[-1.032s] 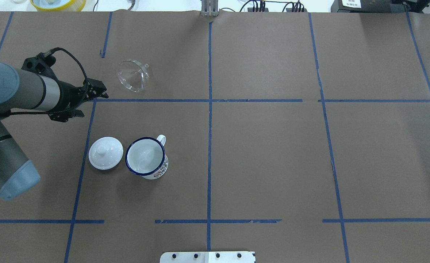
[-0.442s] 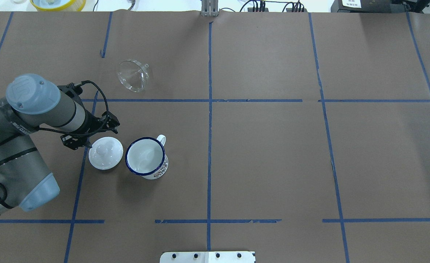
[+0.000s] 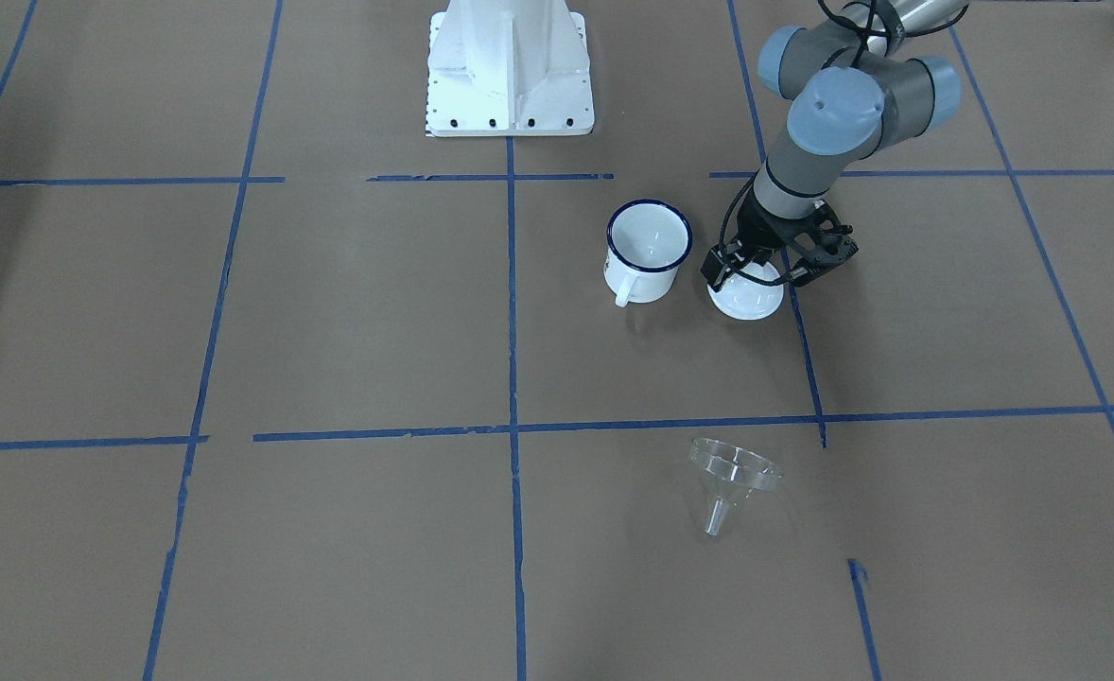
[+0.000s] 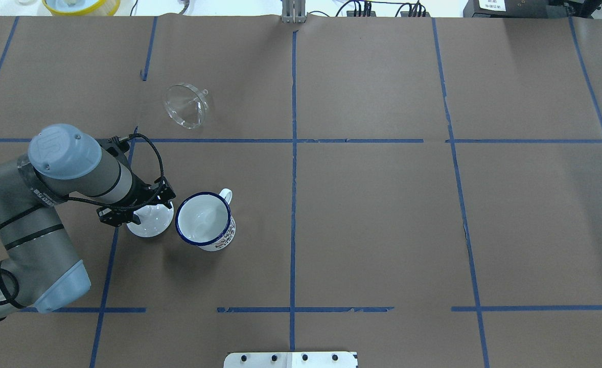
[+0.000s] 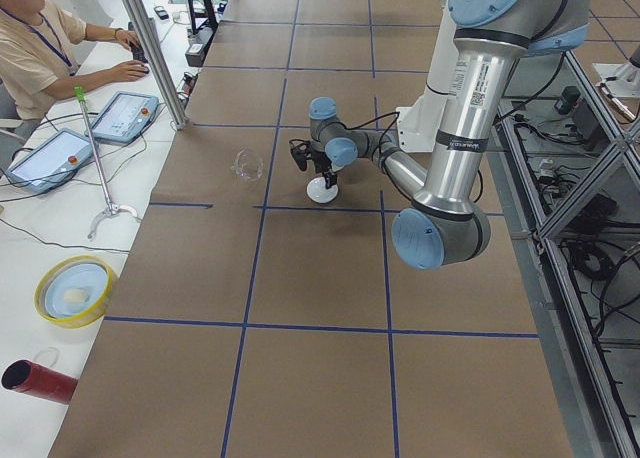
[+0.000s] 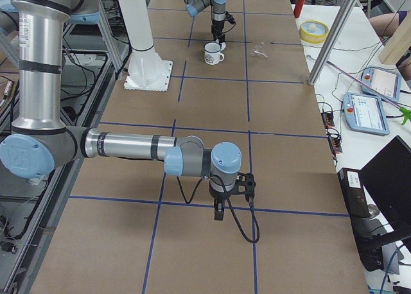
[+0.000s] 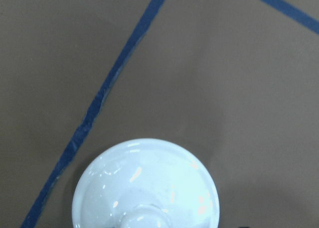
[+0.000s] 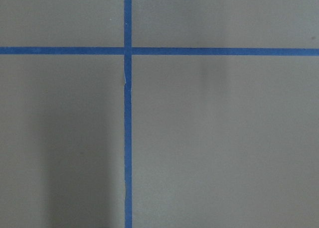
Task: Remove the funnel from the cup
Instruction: 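Lower the left gripper and grasp the lid by its knob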
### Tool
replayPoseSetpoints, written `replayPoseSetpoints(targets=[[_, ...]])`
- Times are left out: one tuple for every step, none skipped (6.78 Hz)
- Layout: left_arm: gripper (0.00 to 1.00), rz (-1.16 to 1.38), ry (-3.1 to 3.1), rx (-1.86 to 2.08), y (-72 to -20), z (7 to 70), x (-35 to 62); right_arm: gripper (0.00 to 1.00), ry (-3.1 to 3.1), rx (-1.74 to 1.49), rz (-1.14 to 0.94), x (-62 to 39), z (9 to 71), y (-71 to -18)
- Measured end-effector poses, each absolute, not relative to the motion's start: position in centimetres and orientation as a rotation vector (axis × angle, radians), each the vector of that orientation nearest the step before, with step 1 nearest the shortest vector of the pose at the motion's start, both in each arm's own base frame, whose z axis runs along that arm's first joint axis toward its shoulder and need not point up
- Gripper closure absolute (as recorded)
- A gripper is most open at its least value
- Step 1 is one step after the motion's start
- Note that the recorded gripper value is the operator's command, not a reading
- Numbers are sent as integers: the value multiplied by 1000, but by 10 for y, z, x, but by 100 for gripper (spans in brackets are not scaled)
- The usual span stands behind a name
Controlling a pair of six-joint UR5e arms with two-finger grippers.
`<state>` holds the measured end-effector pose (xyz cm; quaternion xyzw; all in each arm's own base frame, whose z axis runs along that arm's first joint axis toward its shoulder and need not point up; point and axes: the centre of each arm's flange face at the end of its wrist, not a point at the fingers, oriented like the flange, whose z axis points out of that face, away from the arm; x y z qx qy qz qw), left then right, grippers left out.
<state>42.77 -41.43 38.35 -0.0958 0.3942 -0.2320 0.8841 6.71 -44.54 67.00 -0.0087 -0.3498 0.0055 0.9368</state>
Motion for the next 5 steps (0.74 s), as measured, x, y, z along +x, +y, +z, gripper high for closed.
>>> replayPoseSetpoints(targets=[[31,-484,809,-203,-413,384,427,0,-715,-18,11,67,670,-445],[31,-482,805,-204,-411,382,427,0,-715,-18,11,67,670,-445],[31,-480,808,-201,-411,380,425,0,-715,-18,11,67,670,-445],[31,-481,810,-198,-411,378,424,0,-715,-18,11,67,670,-445],[31,-481,808,-196,-411,379,423,0,-715,-18,11,67,670,-445]])
